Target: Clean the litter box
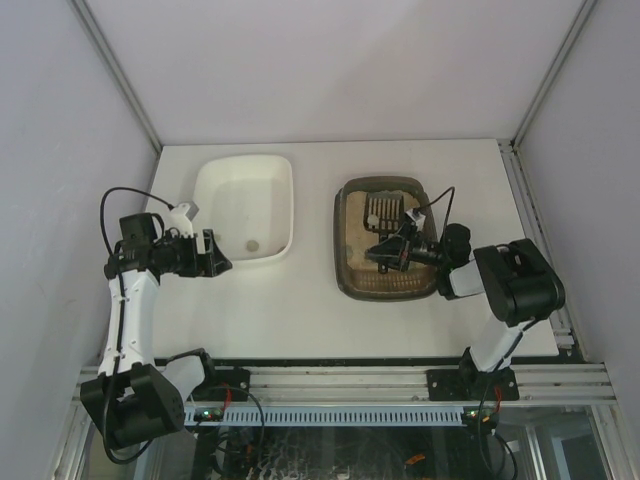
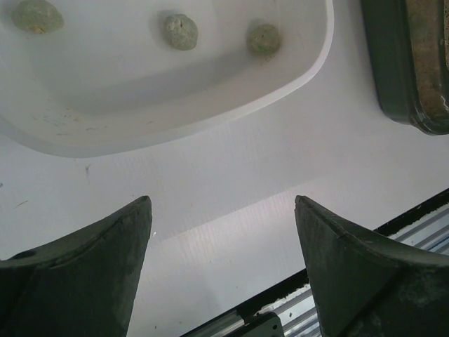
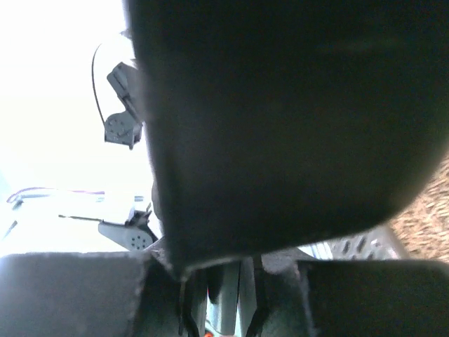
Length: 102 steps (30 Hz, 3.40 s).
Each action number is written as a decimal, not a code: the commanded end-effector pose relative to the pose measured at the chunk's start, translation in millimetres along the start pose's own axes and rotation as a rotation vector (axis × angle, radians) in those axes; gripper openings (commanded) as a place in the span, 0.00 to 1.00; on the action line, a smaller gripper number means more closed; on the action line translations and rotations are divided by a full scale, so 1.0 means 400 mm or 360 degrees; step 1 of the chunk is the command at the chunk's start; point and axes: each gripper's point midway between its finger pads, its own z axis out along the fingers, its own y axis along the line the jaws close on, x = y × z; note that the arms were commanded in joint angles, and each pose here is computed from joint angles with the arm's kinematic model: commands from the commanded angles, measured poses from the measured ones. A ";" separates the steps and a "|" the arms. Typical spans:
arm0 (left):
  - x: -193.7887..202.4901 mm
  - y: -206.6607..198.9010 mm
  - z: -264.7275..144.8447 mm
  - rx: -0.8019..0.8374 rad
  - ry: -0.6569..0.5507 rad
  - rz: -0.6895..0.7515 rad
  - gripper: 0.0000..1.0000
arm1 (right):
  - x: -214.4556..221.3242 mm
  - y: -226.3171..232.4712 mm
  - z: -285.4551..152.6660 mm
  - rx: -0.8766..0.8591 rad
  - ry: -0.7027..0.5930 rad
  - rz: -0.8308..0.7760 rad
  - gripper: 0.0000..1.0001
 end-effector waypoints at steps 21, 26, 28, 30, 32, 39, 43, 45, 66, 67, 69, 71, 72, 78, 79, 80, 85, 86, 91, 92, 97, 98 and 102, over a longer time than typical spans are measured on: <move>-0.202 -0.016 -0.202 -0.0399 -0.0413 0.0344 0.88 | 0.079 0.176 0.170 0.0351 0.0232 -0.1024 0.00; -0.224 0.037 -0.240 -0.0623 -0.0427 0.0230 0.87 | 0.085 0.155 0.286 0.0239 0.0351 -0.0829 0.00; -0.228 0.066 -0.253 -0.0712 -0.0451 0.0147 0.87 | 0.077 0.130 0.343 0.0370 0.0375 -0.0902 0.00; -0.229 0.093 -0.268 -0.0760 -0.0474 0.0047 0.87 | 0.084 0.088 0.392 0.0621 0.0427 -0.0996 0.00; -0.231 0.109 -0.285 -0.0780 -0.0513 -0.0030 0.87 | 0.082 0.053 0.429 0.0855 0.0487 -0.1060 0.00; -0.204 0.125 -0.300 -0.0836 -0.0508 -0.0046 0.87 | 0.081 -0.024 0.508 0.1438 0.0621 -0.1448 0.00; -0.192 0.131 -0.294 -0.0848 -0.0504 -0.0053 0.87 | 0.074 -0.050 0.501 0.1734 0.0631 -0.1711 0.00; -0.187 0.136 -0.287 -0.0849 -0.0496 -0.0073 0.87 | 0.057 -0.059 0.497 0.1874 0.0604 -0.1849 0.00; -0.211 0.064 -0.248 -0.0540 -0.0469 -0.0122 0.88 | 0.020 0.195 0.492 0.1556 0.0068 -0.2022 0.00; -0.222 0.048 -0.247 -0.0496 -0.0479 -0.0134 0.88 | 0.017 0.226 0.479 0.1446 0.0039 -0.1951 0.00; -0.267 0.015 -0.252 -0.0465 -0.0577 -0.0157 1.00 | 0.006 0.285 0.441 0.1280 -0.0017 -0.1820 0.00; -0.321 -0.007 -0.261 -0.0546 -0.0721 -0.0198 1.00 | -0.015 0.327 0.389 0.1198 -0.0066 -0.1727 0.00; -0.346 -0.022 -0.261 -0.0587 -0.0778 -0.0201 1.00 | -0.033 0.343 0.355 0.1168 -0.0093 -0.1677 0.00; -0.452 -0.170 -0.157 -0.0740 -0.0832 -0.0144 1.00 | -0.053 0.340 0.167 0.0858 -0.0153 -0.1262 0.00; -0.460 -0.209 -0.121 -0.0698 -0.0792 -0.0106 1.00 | -0.056 0.325 0.131 0.0837 -0.0184 -0.1195 0.00; -0.463 -0.243 -0.084 -0.0665 -0.0755 -0.0078 1.00 | -0.061 0.318 0.091 0.0834 -0.0234 -0.1157 0.00; -0.459 -0.408 0.086 -0.0512 -0.0707 -0.0023 0.97 | -0.031 0.359 -0.069 0.0826 -0.0493 -0.1195 0.00; -0.465 -0.423 0.112 -0.0490 -0.0730 -0.0073 0.96 | -0.019 0.371 -0.093 0.0814 -0.0538 -0.1209 0.00; -0.491 -0.514 0.235 -0.0355 -0.0771 -0.0201 0.93 | 0.028 0.417 -0.197 0.0797 -0.0733 -0.1258 0.00; -0.487 -0.528 0.262 -0.0357 -0.0759 -0.0193 0.94 | 0.029 0.416 -0.219 0.0832 -0.0783 -0.1252 0.00; -0.441 -0.582 0.372 -0.0407 -0.0709 -0.0101 0.94 | 0.033 0.385 -0.307 0.1004 -0.0958 -0.1182 0.00; -0.431 -0.588 0.388 -0.0425 -0.0704 -0.0063 0.94 | 0.038 0.384 -0.314 0.1002 -0.0969 -0.1182 0.00; -0.390 -0.592 0.461 -0.0483 -0.0626 0.0043 0.94 | 0.049 0.374 -0.320 0.0994 -0.0964 -0.1173 0.00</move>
